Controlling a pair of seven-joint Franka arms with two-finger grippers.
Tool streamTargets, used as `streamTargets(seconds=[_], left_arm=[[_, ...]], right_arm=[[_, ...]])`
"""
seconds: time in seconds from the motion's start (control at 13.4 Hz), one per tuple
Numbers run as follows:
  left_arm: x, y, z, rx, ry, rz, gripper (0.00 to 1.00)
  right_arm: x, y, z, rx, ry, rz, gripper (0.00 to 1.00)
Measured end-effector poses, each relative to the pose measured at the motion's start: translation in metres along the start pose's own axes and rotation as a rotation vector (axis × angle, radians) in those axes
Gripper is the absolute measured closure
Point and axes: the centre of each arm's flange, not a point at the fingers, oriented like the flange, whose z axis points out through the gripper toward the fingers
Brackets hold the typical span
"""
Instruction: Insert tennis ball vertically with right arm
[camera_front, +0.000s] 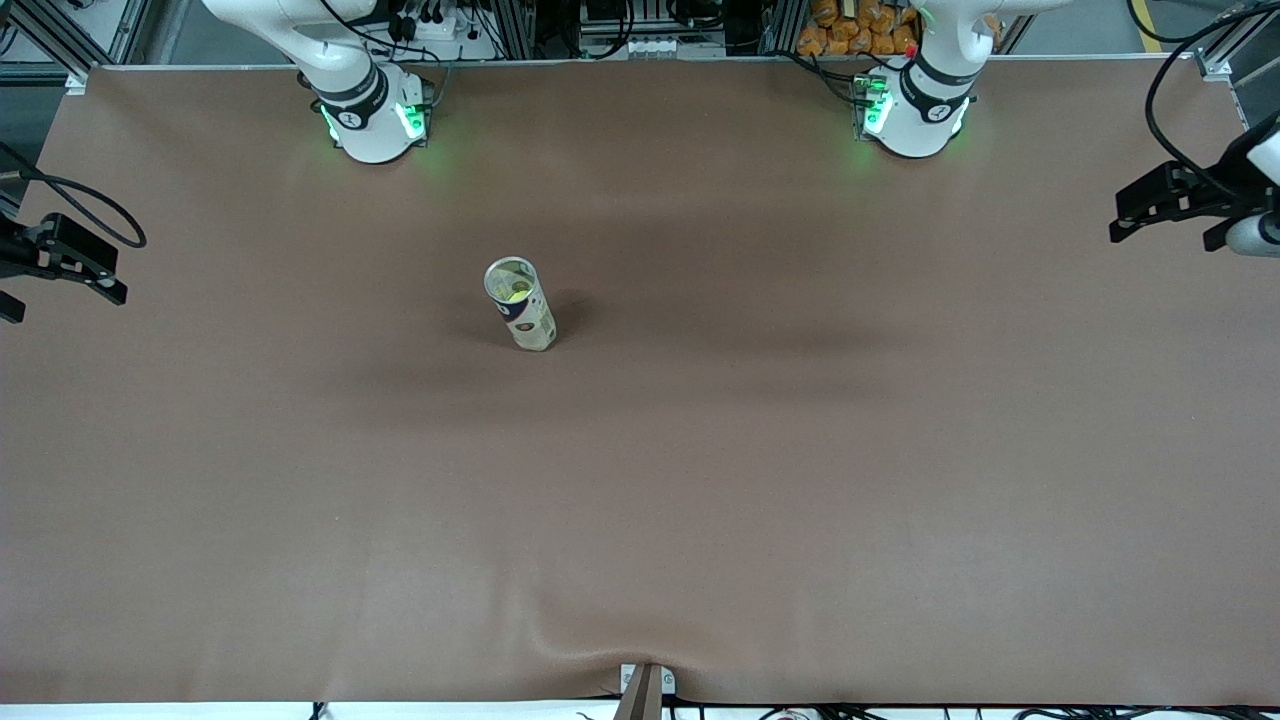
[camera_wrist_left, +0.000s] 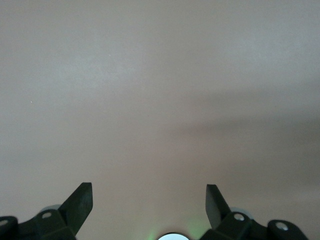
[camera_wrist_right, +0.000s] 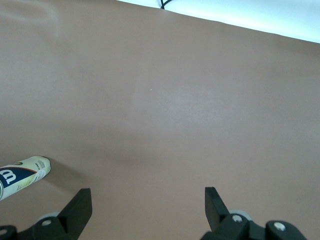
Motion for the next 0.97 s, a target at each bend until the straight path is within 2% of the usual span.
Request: streamTargets(seconds=[0.37,0.67,0.97], left_arm=[[-0.006,0.019,-0.001,0.001,-0.012,0.003,0.00],[-0.008,0.035,0.000,0.053,-0.026,0.033,0.00],[-0.009,0.036,-0.003,0.060,-0.020,0.029,0.00]], right_arm=[[0.000,0.000,0.000,0.000,0.000,0.000,0.00],[0.000,0.000,0.000,0.000,0.000,0.000,0.00],[0.000,0.000,0.000,0.000,0.000,0.000,0.00]])
